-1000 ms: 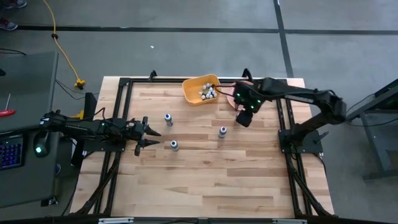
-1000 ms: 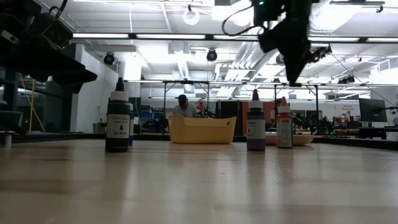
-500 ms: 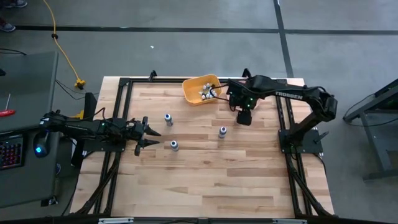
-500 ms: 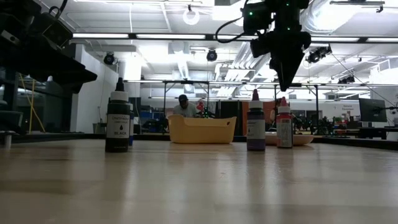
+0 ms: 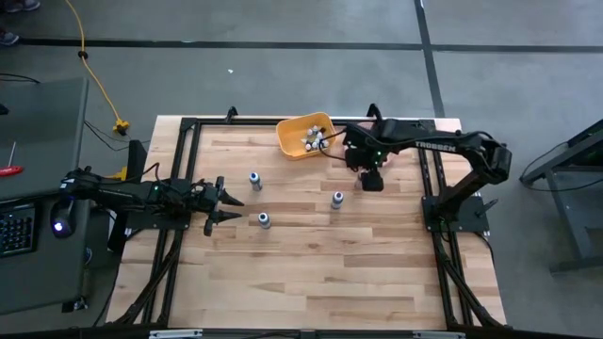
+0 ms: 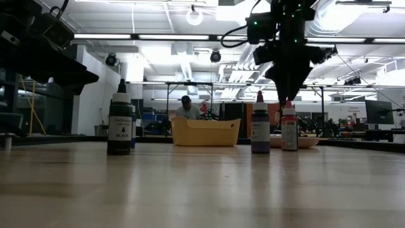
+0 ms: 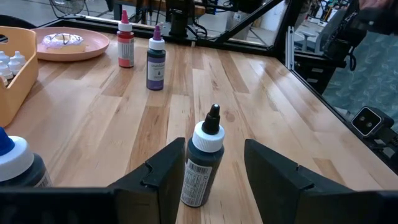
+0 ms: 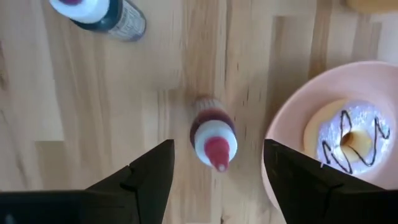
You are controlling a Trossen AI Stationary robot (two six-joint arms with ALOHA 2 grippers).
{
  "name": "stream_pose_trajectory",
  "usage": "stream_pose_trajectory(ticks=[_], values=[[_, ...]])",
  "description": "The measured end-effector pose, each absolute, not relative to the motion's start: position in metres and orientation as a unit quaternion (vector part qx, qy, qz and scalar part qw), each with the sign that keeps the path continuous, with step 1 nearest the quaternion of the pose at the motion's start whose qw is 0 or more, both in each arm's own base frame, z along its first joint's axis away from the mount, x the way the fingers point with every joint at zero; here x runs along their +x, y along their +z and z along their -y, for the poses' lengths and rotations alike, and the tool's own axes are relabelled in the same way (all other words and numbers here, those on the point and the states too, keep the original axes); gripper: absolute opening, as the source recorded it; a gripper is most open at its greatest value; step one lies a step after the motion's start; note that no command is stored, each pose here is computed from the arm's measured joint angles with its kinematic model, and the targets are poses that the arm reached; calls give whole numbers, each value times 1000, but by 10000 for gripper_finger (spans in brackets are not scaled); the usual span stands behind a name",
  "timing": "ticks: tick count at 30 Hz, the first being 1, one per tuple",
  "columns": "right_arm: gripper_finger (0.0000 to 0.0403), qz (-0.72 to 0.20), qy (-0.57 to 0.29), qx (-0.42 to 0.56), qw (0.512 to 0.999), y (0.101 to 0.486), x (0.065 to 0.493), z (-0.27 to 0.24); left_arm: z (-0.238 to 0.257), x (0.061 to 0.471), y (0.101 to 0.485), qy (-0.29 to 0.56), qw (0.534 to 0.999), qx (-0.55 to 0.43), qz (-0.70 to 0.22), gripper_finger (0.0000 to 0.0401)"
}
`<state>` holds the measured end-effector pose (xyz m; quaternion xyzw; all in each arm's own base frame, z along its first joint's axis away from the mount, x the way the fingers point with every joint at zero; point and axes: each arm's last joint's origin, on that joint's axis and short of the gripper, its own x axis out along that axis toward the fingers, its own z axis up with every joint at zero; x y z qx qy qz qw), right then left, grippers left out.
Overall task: Pick & Place food coloring
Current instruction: Put the large pink food coloring bottle into the yellow bin
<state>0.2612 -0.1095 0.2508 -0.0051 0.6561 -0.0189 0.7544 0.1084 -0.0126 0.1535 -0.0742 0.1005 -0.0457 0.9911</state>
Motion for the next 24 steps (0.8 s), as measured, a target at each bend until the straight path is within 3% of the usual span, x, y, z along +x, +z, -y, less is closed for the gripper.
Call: stream_pose_trajectory(ticks=[8,24], values=[[237,-659,-33,-7,752,233,259,109,13,108,153,-45,991,-74,-101,163],[236,-651,-36,22,758,232,260,109,13,108,153,-46,991,-74,-101,163]])
